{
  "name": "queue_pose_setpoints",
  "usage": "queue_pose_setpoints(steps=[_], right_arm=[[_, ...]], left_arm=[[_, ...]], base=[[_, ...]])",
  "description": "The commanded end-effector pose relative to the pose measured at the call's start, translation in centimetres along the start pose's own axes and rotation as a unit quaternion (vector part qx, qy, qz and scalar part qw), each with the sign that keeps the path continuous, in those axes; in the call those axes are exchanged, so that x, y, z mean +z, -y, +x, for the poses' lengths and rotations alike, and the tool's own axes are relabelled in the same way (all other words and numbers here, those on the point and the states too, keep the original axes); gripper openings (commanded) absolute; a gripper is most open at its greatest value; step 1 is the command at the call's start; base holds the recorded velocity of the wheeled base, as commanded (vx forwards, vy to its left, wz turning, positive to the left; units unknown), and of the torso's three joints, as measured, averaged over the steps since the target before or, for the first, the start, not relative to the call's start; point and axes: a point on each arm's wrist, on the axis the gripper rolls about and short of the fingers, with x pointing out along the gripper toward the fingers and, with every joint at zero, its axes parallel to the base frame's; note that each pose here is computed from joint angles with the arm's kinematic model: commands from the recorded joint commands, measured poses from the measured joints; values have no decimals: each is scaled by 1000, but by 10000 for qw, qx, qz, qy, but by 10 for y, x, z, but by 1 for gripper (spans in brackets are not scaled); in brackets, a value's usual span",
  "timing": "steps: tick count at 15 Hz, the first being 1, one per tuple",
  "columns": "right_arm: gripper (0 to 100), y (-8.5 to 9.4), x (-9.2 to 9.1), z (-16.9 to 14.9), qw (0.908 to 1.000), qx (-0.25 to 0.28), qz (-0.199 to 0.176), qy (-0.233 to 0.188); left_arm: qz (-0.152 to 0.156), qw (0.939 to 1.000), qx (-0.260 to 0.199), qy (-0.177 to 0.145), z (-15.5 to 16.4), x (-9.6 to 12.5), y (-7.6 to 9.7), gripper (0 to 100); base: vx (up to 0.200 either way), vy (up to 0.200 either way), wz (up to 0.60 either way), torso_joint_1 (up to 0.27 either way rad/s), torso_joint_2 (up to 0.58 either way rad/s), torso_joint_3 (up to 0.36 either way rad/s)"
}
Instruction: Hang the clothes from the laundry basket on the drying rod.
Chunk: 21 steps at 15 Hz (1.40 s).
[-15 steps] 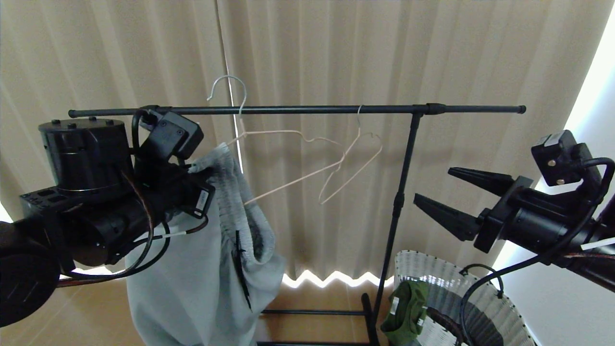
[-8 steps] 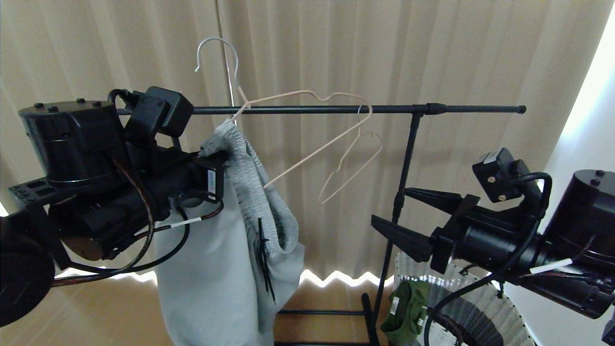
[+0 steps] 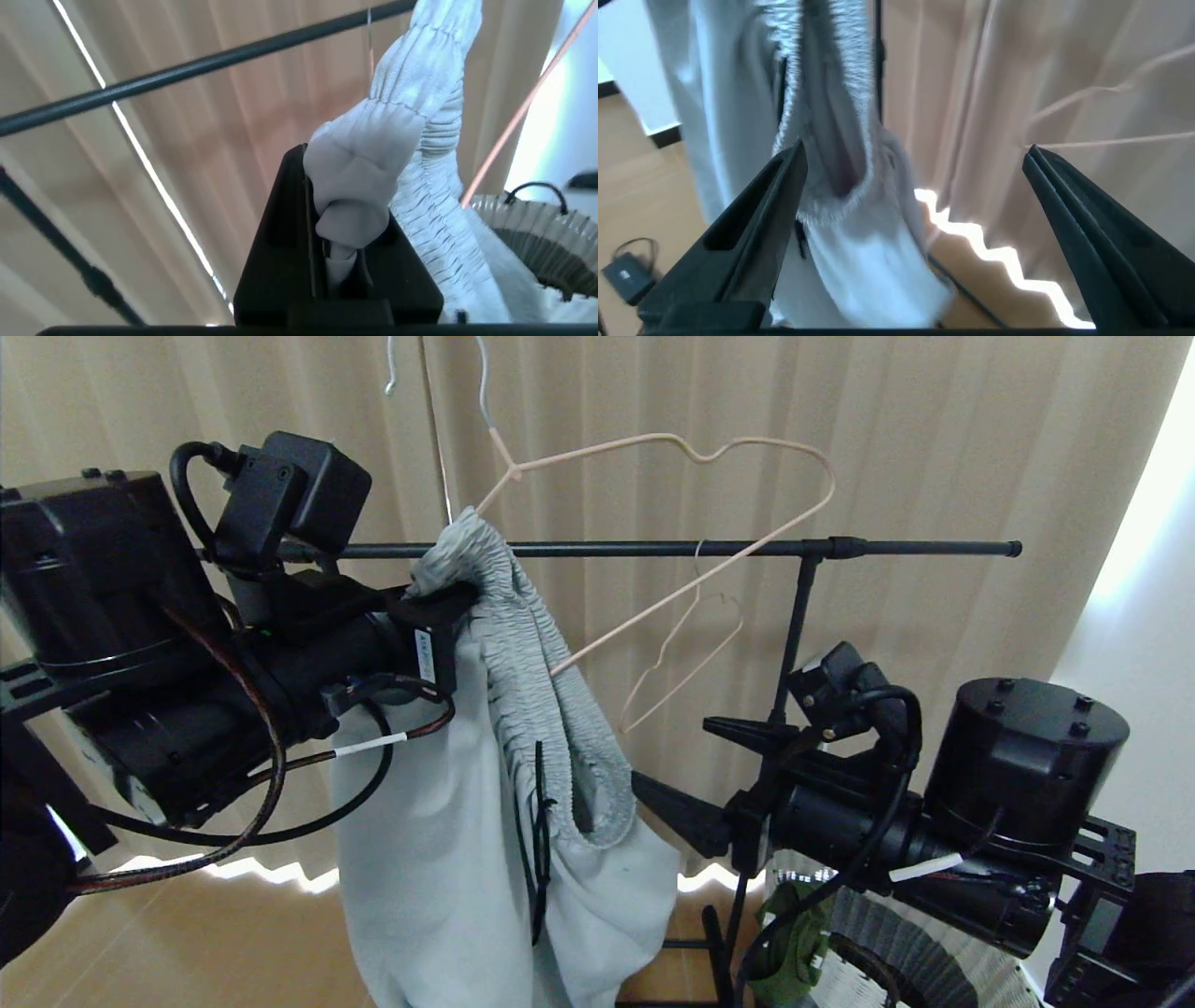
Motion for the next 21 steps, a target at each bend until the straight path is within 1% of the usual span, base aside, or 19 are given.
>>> queue_pose_setpoints(steps=[1, 5, 6, 9, 10, 11, 13, 16, 19, 21], right_arm=[[100, -5, -5, 12, 9999, 67, -9, -91], [100, -3, -10, 18, 9998, -69, 20, -165], [100, -1, -14, 20, 9996, -136, 26, -237], [100, 11, -21, 21, 9975, -604, 44, -354], [100, 12, -22, 21, 9974, -620, 45, -368], [100, 19, -27, 21, 9956, -830, 63, -436], [100, 23, -31, 16, 9944, -911, 70, -522], [100, 23, -34, 15, 9943, -893, 89, -576], [100, 8, -30, 19, 9968, -623, 33, -499], [100, 8, -30, 24, 9969, -615, 32, -499]], left_arm=[[-4, 10000, -64, 31, 1, 1, 4, 0], [24, 9996, -240, 132, -4, 6, 13, 0], [27, 9996, -242, 163, -5, 8, 13, 0], [96, 9995, -231, 217, -8, 11, 12, 0], [96, 9995, -231, 217, -8, 11, 12, 0], [106, 9994, -225, 247, -9, 12, 11, 0], [183, 9993, -223, 249, -9, 12, 11, 0], [183, 9993, -231, 251, -9, 12, 11, 0], [181, 9991, -285, 253, -9, 12, 14, 0], [181, 9991, -300, 256, -10, 12, 15, 0]], base=[[0, 0, 0, 0, 0, 0], [0, 0, 0, 0, 0, 0], [0, 0, 0, 0, 0, 0], [0, 0, 0, 0, 0, 0], [0, 0, 0, 0, 0, 0], [0, 0, 0, 0, 0, 0], [0, 0, 0, 0, 0, 0], [0, 0, 0, 0, 0, 0], [0, 0, 0, 0, 0, 0], [0, 0, 0, 0, 0, 0]])
